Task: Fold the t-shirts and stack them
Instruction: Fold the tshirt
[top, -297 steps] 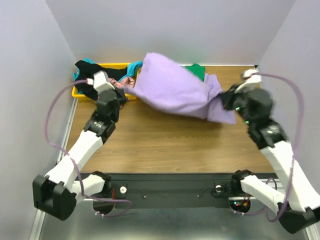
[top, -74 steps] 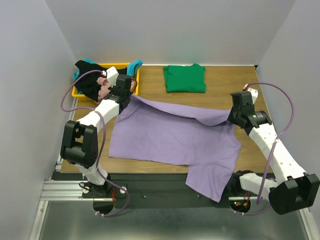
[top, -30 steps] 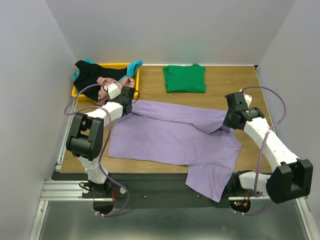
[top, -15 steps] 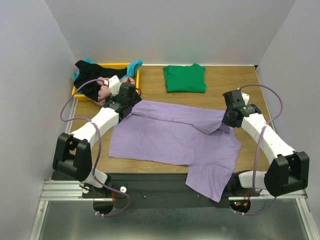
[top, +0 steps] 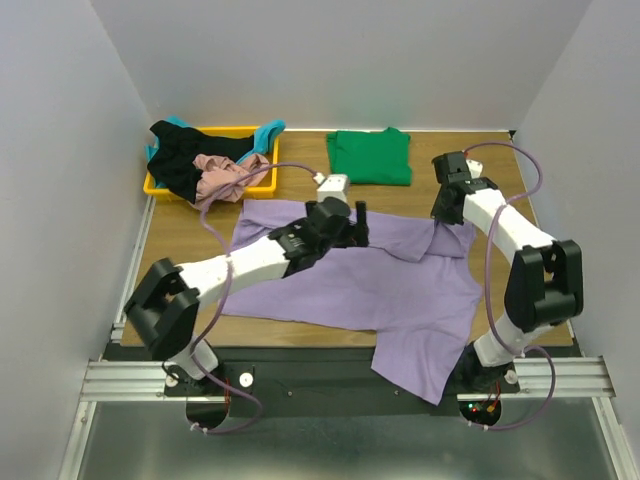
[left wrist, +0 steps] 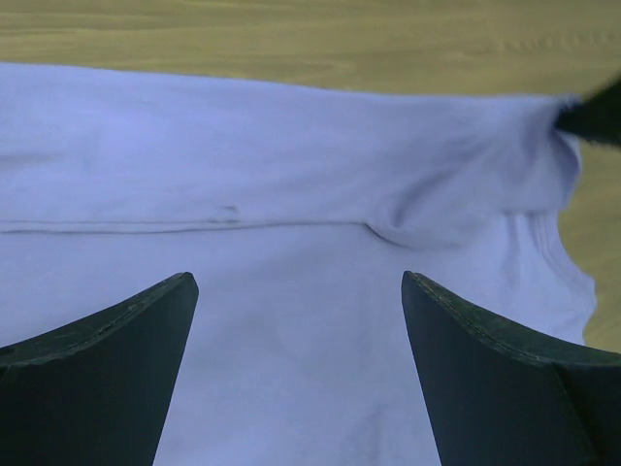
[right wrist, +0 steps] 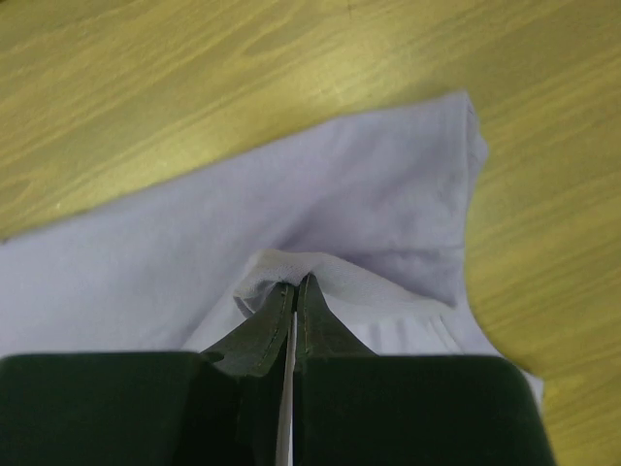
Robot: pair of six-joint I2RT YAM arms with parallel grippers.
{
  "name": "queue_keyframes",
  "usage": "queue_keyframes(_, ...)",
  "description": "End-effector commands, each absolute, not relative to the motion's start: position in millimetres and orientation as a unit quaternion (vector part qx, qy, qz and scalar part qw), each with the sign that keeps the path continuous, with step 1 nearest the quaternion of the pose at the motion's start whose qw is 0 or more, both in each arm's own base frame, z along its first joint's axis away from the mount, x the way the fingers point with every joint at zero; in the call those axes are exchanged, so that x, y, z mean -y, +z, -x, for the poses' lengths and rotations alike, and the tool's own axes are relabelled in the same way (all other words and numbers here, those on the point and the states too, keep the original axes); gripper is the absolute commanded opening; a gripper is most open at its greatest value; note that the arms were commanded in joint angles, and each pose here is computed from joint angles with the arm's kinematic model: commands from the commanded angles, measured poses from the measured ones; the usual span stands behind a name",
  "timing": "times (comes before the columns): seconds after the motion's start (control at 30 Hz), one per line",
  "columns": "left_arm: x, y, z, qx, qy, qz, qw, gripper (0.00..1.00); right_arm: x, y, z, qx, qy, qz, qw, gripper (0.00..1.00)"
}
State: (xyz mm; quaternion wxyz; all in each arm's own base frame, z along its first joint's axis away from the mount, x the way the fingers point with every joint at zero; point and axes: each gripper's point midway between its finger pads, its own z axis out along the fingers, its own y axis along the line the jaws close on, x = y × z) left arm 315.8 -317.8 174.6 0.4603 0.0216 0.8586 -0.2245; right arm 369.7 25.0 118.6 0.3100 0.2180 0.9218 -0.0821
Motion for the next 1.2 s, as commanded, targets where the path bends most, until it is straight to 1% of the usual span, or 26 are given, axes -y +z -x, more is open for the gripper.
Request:
queue_keyframes(0.0, 374.1, 185.1, -310.4, -0.842, -0.264, -0.082, 0.463, 0.98, -18.6, 122.1, -405.9, -0.91, -0.074, -0.231, 0.335, 0.01)
queue_keyframes(0.07, 392.9, 171.4, -305.3, -0.847, -0.268, -0.105, 0.446, 0.97, -21.7, 111.7, -414.7, -0.914, -0.063, -0.229, 0.328, 0.01)
queue_keyframes(0.17, 422.9, 175.1, -293.2, -0.841, -0.285, -0.127, 0.441, 0.94, -23.7, 97.9, -422.5, -0.919, -0.047, -0.23, 0.316, 0.01)
queue_keyframes(0.2, 431.0, 165.2, -291.1, -0.845, -0.283, -0.134, 0.434, 0.93, -23.0, 95.0, -423.8, -0.92, -0.045, -0.232, 0.314, 0.01)
queue_keyframes(0.23, 441.0, 170.2, -289.7, -0.841, -0.29, -0.14, 0.435, 0.91, -22.4, 90.7, -424.8, -0.921, -0.04, -0.233, 0.308, 0.01)
queue_keyframes(0.3, 461.6, 162.0, -280.7, -0.841, -0.294, -0.158, 0.426, 0.89, -18.0, 81.7, -426.7, -0.923, -0.033, -0.239, 0.3, 0.01)
queue_keyframes(0.37, 472.3, 153.4, -275.1, -0.846, -0.289, -0.168, 0.415, 0.88, -14.9, 74.4, -428.5, -0.924, -0.026, -0.243, 0.294, 0.01)
queue_keyframes(0.4, 477.6, 139.6, -274.8, -0.851, -0.281, -0.174, 0.407, 0.87, -14.2, 71.6, -428.5, -0.925, -0.021, -0.244, 0.29, 0.01)
queue_keyframes(0.43, 485.6, 145.0, -275.8, -0.848, -0.287, -0.175, 0.41, 0.86, -13.4, 67.3, -426.7, -0.927, -0.012, -0.245, 0.283, 0.01)
queue_keyframes(0.5, 497.1, 135.2, -274.1, -0.852, -0.285, -0.184, 0.4, 0.86, -15.4, 61.6, -425.7, -0.929, 0.001, -0.241, 0.279, 0.01)
queue_keyframes(0.6, 505.2, 116.6, -272.6, -0.86, -0.277, -0.185, 0.386, 0.86, -19.1, 56.9, -425.2, -0.932, 0.012, -0.236, 0.277, 0.01)
queue_keyframes(0.63, 510.0, 118.4, -273.7, -0.859, -0.281, -0.181, 0.387, 0.86, -20.9, 56.0, -424.7, -0.932, 0.018, -0.235, 0.276, 0.01)
queue_keyframes(0.7, 510.1, 98.0, -271.0, -0.872, -0.267, -0.183, 0.367, 0.83, -20.8, 51.5, -421.5, -0.933, 0.021, -0.235, 0.272, 0.0)
queue_keyframes(0.73, 516.5, 98.0, -267.7, -0.872, -0.278, -0.188, 0.357, 0.82, -20.4, 50.5, -420.0, -0.933, 0.021, -0.236, 0.271, 0.01)
queue_keyframes(0.87, 518.4, 74.3, -267.1, -0.885, -0.267, -0.172, 0.339, 0.82, -19.1, 45.5, -412.8, -0.934, 0.02, -0.235, 0.267, 0.01)
queue_keyframes(1.07, 517.5, 67.0, -285.2, -0.896, -0.232, -0.125, 0.357, 0.79, -21.4, 41.5, -404.4, -0.936, 0.028, -0.233, 0.264, 0.01)
queue_keyframes(1.17, 518.3, 63.1, -290.3, -0.899, -0.224, -0.11, 0.361, 0.75, -21.4, 41.3, -402.4, -0.936, 0.029, -0.232, 0.264, 0.01)
